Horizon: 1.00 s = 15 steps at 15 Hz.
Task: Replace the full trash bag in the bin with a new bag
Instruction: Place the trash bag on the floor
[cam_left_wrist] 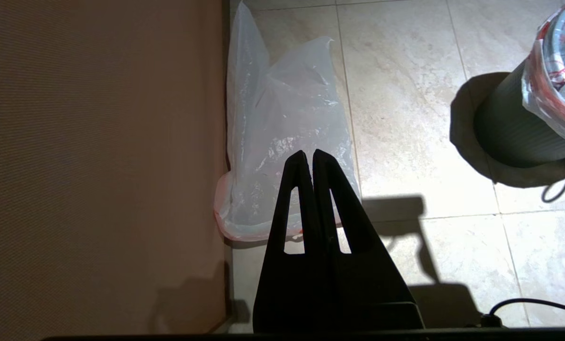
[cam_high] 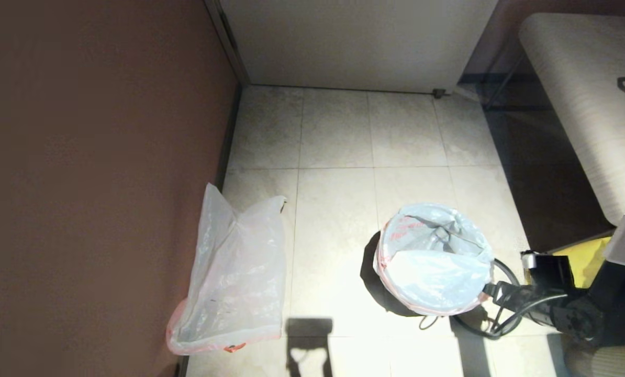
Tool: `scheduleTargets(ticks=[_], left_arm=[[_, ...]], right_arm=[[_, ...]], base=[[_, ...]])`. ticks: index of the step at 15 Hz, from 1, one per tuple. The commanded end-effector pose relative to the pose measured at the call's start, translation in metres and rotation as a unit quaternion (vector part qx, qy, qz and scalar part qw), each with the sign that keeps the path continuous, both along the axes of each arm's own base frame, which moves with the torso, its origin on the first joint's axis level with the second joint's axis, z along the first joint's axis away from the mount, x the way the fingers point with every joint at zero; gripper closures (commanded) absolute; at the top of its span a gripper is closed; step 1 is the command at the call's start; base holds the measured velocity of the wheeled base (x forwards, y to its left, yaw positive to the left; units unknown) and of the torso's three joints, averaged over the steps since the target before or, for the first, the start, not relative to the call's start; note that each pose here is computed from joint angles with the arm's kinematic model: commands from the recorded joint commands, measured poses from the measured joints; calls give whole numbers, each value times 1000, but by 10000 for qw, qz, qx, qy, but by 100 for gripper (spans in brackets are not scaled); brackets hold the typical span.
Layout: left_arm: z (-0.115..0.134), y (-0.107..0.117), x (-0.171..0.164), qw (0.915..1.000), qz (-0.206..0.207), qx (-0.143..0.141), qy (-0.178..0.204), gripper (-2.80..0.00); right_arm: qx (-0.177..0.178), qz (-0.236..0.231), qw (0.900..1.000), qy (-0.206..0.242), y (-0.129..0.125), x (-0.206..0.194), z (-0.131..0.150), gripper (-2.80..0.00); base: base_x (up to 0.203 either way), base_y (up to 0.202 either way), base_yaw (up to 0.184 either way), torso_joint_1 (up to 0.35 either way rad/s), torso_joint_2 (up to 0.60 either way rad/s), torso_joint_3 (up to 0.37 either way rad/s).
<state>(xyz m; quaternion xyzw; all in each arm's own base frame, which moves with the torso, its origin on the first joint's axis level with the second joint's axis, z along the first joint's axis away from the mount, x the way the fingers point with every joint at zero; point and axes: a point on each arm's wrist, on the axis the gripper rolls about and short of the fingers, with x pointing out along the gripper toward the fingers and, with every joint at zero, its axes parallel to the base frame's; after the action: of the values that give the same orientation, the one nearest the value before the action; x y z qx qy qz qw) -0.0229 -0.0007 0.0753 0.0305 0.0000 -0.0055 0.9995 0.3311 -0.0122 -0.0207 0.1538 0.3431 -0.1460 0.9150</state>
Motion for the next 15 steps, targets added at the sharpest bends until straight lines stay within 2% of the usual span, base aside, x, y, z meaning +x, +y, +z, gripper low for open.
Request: scheduleTargets(ticks=[1,7,10,12,15], left_arm=[[0,0,0,10000,2,2,-10,0],[0,0,0,10000,2,2,-10,0],[0,0,0,10000,2,2,-10,0],[0,0,0,10000,2,2,-10,0],[0,0,0,10000,2,2,-10,0]], right_arm=[[-461,-49,9989,-30,2,9,-7,-280],[-944,-476,9940,264,1,5,-21,-280],[-1416,-683,9869,374,0,4,-23,-280],[-1488,-681,9857,402,5,-5,-19,-280],[-1446,-600,9874,214,11,-18,-7,-280]], base=[[0,0,0,0,0,0],[0,0,0,0,0,0],[0,0,0,0,0,0],[0,0,0,0,0,0],[0,0,0,0,0,0]])
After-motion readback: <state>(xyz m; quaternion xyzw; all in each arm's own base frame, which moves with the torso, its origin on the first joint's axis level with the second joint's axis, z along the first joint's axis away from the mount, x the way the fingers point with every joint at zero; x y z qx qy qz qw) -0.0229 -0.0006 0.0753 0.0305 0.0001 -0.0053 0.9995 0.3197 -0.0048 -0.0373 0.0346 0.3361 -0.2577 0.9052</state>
